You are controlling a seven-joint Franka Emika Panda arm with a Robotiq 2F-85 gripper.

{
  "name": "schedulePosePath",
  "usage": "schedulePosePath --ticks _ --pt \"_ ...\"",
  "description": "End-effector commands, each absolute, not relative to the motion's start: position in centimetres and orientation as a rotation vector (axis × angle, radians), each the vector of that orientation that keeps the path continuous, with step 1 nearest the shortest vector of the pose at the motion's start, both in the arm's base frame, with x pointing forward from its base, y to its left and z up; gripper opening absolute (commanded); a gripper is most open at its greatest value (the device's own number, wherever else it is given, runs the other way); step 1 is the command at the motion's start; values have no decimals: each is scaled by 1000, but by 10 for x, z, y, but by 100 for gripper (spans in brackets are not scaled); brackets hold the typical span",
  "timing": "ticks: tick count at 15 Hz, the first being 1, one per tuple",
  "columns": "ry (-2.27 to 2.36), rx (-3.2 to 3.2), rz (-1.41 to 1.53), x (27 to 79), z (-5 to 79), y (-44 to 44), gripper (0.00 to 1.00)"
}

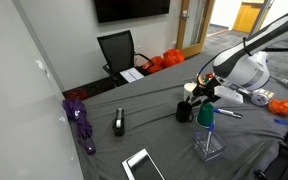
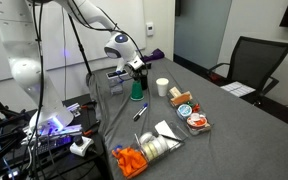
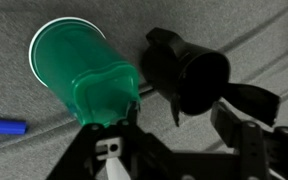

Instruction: Move the tongs to the white cup

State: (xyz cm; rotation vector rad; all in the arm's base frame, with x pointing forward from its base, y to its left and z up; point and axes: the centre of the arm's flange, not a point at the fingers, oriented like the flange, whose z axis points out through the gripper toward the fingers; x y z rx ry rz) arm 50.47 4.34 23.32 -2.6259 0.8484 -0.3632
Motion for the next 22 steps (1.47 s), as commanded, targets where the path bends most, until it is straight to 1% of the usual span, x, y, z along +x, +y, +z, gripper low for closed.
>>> schedulePosePath --ticks 1,7,8,11,12,15,22 --pt "835 -2637 -374 508 222 46 45" --pt "826 -2649 -360 505 220 46 3" --pt "821 -2654 -359 503 219 46 1" --pt "798 -2660 -361 499 220 46 0" --pt "790 -2662 -362 497 220 45 1" --pt "751 -2658 -379 492 227 43 1" --pt "695 -2632 -408 476 260 38 1"
